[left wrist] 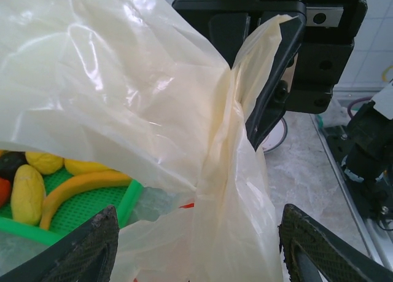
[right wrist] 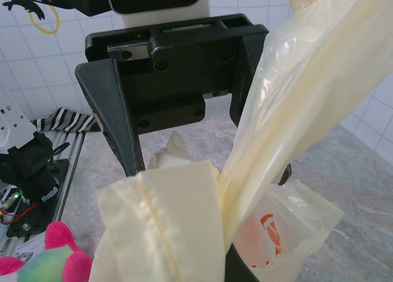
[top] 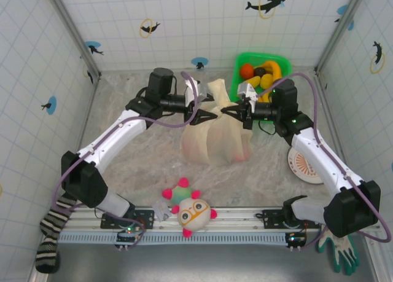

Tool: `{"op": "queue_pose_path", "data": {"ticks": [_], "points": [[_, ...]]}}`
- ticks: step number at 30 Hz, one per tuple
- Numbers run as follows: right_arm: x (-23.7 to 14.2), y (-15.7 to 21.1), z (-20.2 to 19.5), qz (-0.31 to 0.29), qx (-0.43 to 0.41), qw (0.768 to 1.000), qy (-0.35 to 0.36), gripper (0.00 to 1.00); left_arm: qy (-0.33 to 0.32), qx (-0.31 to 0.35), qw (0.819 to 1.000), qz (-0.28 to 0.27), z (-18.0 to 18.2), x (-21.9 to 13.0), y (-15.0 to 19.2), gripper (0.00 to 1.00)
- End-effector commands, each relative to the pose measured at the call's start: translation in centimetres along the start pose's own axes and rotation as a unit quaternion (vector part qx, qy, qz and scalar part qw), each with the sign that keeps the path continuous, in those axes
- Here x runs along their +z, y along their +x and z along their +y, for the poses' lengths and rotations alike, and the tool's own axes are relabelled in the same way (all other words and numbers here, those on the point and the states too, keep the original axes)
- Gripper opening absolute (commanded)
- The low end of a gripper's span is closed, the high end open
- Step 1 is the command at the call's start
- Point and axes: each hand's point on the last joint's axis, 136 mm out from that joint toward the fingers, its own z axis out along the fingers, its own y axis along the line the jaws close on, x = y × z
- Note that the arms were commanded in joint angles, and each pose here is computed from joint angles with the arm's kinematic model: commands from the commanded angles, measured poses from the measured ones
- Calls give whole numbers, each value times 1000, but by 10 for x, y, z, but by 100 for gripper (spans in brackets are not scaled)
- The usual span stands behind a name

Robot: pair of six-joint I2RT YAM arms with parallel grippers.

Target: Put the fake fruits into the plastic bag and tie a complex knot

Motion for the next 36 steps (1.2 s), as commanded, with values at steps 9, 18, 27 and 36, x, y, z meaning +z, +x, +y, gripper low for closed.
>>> {"op": "queue_pose_path", "data": {"ticks": [9,18,27,36], "points": [[-4,-20,12,-24,-39,999,-15,0,60,-2,998,-36,0,9,-17,61],[-4,-20,13,-23,-39,999,-15,0,65,2,997,-39,-2,8,-19,35],[-4,-17,8,-14,-34,999,-5,3,57,13,998,-40,-9,1,-23,9],[-8,-20,8,-14,-34,999,-2,25,38,19,999,-34,-11,-4,-20,0]]}}
